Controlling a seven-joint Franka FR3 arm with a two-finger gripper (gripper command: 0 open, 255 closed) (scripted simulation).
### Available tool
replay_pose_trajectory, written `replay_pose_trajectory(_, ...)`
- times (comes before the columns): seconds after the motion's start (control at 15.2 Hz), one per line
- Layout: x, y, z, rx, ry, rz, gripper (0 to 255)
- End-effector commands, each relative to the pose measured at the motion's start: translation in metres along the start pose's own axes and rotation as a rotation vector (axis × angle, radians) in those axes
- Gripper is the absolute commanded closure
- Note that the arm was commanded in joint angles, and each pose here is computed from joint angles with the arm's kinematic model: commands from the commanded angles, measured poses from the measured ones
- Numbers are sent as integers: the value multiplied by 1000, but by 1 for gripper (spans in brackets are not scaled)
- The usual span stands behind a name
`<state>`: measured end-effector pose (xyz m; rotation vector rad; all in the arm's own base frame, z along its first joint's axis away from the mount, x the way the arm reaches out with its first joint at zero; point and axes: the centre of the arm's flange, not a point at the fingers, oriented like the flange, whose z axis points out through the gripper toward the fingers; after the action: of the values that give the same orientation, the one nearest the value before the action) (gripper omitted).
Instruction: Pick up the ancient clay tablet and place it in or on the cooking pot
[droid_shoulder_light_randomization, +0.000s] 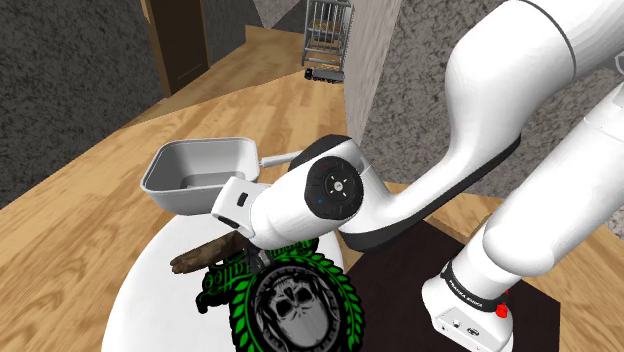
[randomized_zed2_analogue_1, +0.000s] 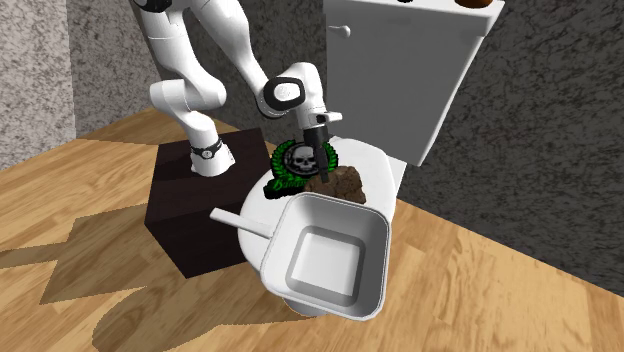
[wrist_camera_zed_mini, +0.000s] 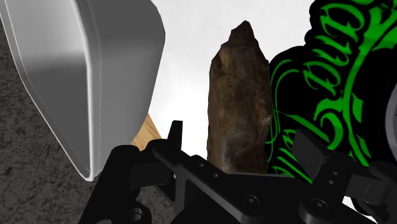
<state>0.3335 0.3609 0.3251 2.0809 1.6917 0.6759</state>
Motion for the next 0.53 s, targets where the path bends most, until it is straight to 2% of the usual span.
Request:
replay_pose_trajectory(0.0, 0, 0, 0, 0, 0, 0, 0)
replay_pose_trajectory(0.07, 0, 0, 0, 0, 0, 0, 0)
replay_pose_trajectory(0.13, 0, 0, 0, 0, 0, 0, 255)
replay_pose_trajectory(0.46, 0, 0, 0, 0, 0, 0, 255)
